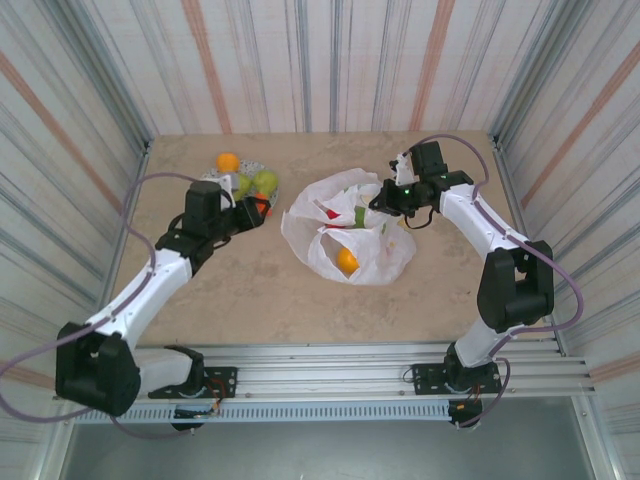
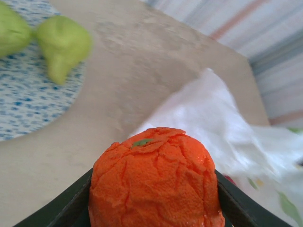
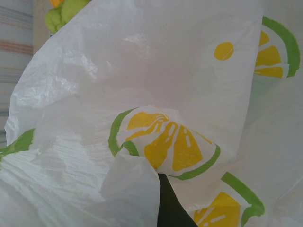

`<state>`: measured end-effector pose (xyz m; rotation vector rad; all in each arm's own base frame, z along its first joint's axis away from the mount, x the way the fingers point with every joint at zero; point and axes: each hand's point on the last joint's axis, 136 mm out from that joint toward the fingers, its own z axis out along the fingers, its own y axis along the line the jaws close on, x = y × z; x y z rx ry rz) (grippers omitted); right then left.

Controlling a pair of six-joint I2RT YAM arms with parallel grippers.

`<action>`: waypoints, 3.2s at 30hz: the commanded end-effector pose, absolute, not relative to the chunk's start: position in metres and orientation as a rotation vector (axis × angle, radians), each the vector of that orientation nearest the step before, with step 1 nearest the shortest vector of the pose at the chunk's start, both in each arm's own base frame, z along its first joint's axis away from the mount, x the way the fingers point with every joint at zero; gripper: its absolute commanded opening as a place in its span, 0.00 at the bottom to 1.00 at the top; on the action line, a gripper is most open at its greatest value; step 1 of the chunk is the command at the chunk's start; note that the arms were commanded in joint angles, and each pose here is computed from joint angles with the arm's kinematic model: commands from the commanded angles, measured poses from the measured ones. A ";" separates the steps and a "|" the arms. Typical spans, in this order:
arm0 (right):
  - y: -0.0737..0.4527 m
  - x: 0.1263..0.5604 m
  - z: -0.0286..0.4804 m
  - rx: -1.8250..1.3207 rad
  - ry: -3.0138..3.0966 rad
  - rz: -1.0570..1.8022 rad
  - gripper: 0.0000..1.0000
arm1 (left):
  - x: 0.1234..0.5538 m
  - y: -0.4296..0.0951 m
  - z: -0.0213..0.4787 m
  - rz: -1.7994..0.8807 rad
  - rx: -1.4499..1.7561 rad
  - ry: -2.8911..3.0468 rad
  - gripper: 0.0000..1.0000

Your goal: Place the fruits into the plastic bag

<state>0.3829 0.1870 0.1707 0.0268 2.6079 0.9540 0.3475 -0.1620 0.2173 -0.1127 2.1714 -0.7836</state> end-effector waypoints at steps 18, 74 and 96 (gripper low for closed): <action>0.202 0.384 0.194 -0.022 2.578 0.963 0.00 | 0.302 -0.269 0.199 -0.925 0.381 2.181 0.56; 0.193 0.389 0.207 0.108 2.483 1.235 0.00 | 0.332 -0.410 0.134 -0.869 0.438 2.207 0.87; 0.180 0.385 0.195 0.105 2.520 1.154 0.00 | 0.284 -0.323 0.170 -0.857 0.481 2.084 0.85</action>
